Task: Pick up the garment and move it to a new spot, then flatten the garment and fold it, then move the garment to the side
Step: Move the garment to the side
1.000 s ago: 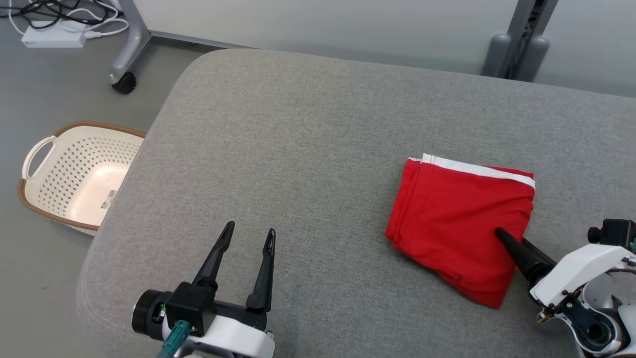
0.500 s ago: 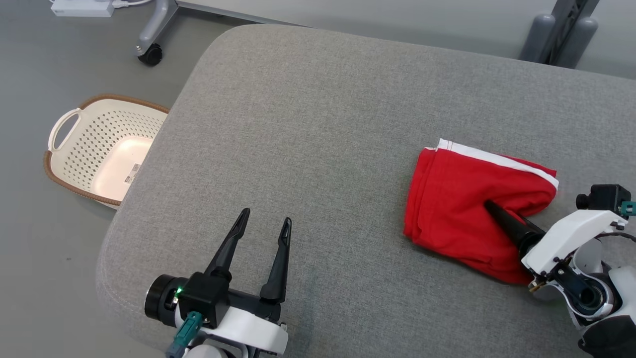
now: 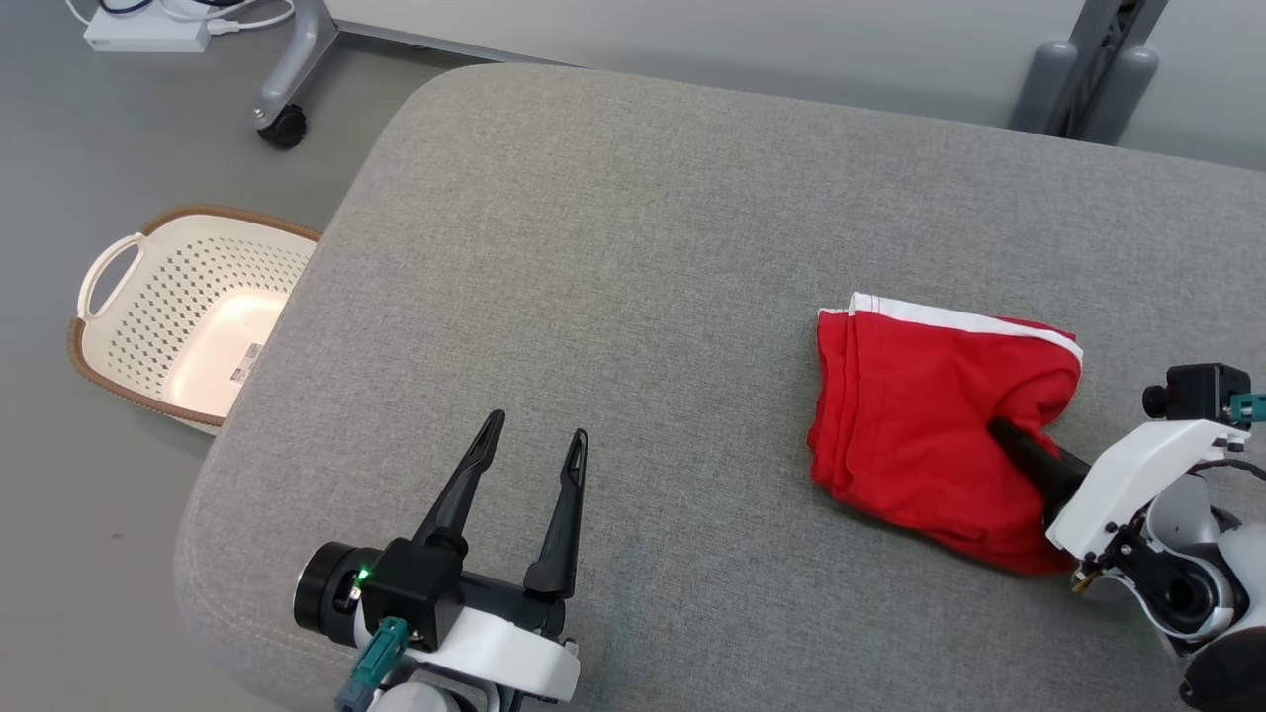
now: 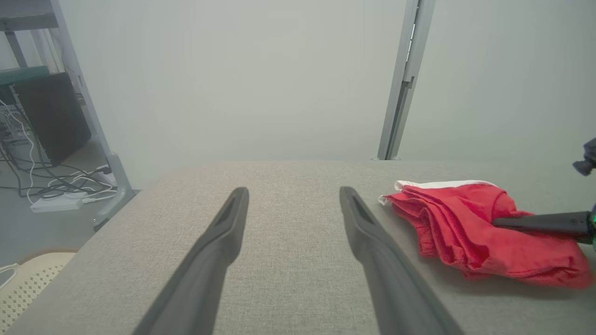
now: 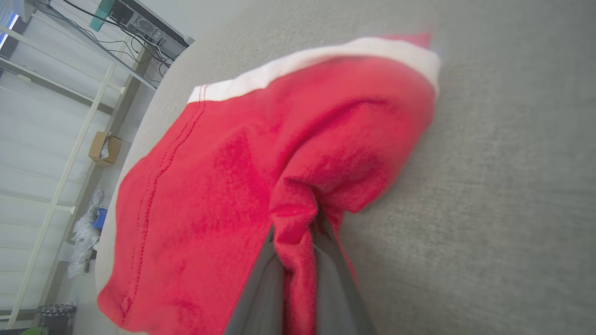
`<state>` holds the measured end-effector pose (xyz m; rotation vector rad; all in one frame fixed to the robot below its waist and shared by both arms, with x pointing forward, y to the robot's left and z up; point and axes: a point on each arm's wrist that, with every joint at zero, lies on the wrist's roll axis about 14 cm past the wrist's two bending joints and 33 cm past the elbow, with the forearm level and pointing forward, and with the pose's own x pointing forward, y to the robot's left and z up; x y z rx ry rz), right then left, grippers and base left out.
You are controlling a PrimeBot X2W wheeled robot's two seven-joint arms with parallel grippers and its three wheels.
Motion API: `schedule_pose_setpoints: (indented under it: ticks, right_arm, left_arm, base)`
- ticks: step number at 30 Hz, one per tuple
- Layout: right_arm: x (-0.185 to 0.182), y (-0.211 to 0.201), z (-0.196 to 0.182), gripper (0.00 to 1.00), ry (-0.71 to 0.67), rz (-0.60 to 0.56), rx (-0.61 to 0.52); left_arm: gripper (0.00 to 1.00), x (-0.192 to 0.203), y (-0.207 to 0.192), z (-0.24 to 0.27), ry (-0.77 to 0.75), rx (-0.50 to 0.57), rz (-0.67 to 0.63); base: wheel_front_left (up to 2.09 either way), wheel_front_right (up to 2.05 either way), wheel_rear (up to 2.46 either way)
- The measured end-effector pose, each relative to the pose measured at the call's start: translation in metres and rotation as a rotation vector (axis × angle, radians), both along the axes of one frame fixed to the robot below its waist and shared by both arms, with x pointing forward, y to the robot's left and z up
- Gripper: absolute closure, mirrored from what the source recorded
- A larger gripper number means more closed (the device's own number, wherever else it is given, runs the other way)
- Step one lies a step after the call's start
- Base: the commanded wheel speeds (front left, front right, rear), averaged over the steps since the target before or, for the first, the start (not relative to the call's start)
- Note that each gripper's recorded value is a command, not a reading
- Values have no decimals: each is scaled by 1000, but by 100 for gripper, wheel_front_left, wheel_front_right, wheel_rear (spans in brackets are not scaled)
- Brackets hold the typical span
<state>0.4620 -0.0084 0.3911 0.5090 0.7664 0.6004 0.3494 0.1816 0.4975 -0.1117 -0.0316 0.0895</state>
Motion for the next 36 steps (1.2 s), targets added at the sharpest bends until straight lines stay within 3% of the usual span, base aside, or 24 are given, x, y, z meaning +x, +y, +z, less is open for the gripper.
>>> schedule_pose_setpoints:
  ticks: [5, 13, 26, 36]
  right_arm:
    - [6, -26, 7, 100, -51, 30, -88]
    - [30, -99, 28, 100, -143, 44, -292]
    - [40, -229, 59, 100, -169, -145, -470]
    - [20, -317, 79, 100, -150, -275, -634]
  left_arm:
    - [0, 5, -11, 4, -15, -6, -35]
    - [0, 21, -45, 6, -31, -5, -151]
    - [0, 68, -138, 8, -82, -18, -458]
    - [0, 91, -167, -19, -36, -58, -546]
  base:
    - [0, 0, 0]
    - [0, 0, 0]
    - [0, 0, 0]
    - [0, 0, 0]
